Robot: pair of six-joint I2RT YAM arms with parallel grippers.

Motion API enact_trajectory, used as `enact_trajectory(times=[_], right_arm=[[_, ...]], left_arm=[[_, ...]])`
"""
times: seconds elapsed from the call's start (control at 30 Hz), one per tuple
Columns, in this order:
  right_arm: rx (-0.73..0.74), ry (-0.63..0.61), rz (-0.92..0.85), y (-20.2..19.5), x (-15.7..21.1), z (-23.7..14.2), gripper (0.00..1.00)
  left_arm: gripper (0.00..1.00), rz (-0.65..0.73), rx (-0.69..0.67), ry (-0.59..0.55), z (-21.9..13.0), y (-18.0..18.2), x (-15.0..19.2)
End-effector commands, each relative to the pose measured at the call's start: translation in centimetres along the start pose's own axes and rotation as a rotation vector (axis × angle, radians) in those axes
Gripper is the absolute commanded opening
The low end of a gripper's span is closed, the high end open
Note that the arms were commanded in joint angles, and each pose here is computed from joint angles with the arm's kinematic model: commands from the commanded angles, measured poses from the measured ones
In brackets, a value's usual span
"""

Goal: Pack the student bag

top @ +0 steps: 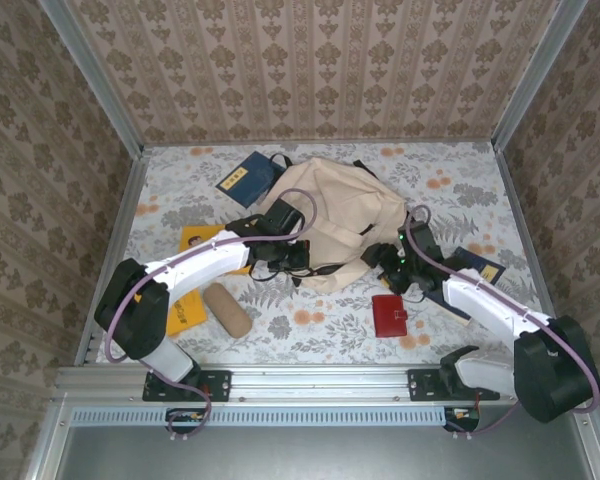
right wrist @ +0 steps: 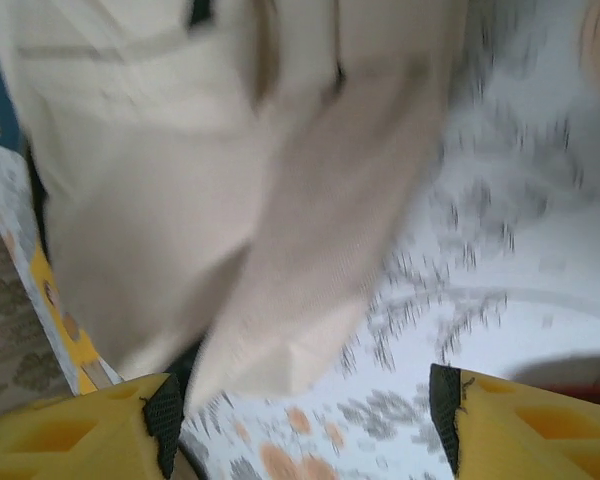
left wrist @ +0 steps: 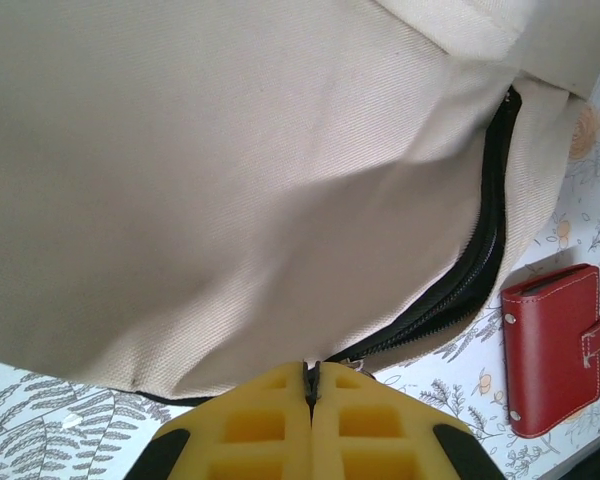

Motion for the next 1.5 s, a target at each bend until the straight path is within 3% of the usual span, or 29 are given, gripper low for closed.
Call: enact_trajectory(times=[0.0,0.23,0.6,0.83,1.1,1.2,1.27,1.4,1.47], right_arm=[[-0.033,-0.002,0.130,0.8,0.9,1.3,0.67],[-0.126,0.041,0.091,4.2,1.2,4.2,0.46],[0.004,-0.049,0.079,1.0,0.2,5.1,0.12],[0.095,-0.139,0.030,-1.0,-2.0,2.8,0.08],[0.157,-0.168,0.001,-3.8,-5.9,0.7,0.09],[0.164,-0.157,-0.041,-3.7,-7.2,0.6,0.13],[0.156,-0.135,-0.073,-2.9,-7.5,0.3,0.23],[0.127,-0.120,-0.088,-1.5,-6.7,-1.3,0.59],[0.129,-0.123,-0.081,-1.2,-6.0,-2.4,0.63]], left_arm=[[0.00,0.036,0.017,-0.007,-0.2,-0.8,-0.4],[0.00,0.034,0.002,-0.007,-0.3,-0.4,-0.2],[0.00,0.026,-0.010,-0.011,-0.4,-0.2,-0.3],[0.00,-0.015,-0.076,-0.047,-1.5,2.1,-1.2],[0.00,-0.043,-0.125,-0.093,-2.5,6.0,-3.3],[0.00,-0.025,-0.086,-0.115,-2.4,6.0,-4.5],[0.00,0.010,-0.042,-0.122,-2.4,5.0,-5.0],[0.00,0.080,0.023,-0.118,-2.1,2.7,-4.9],[0.00,0.103,0.034,-0.116,-1.9,1.9,-4.7]])
Point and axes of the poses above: each hand's point on the last joint's axis, 136 mm out from that joint toward the fingers, its own z axis out along the fingers, its own y axis along the line the jaws close on, x = y × z, the point moved 2 cm from there along -z, back along the fingers, and after that the axes turned 6 degrees about -z, right-handed, at the moved point
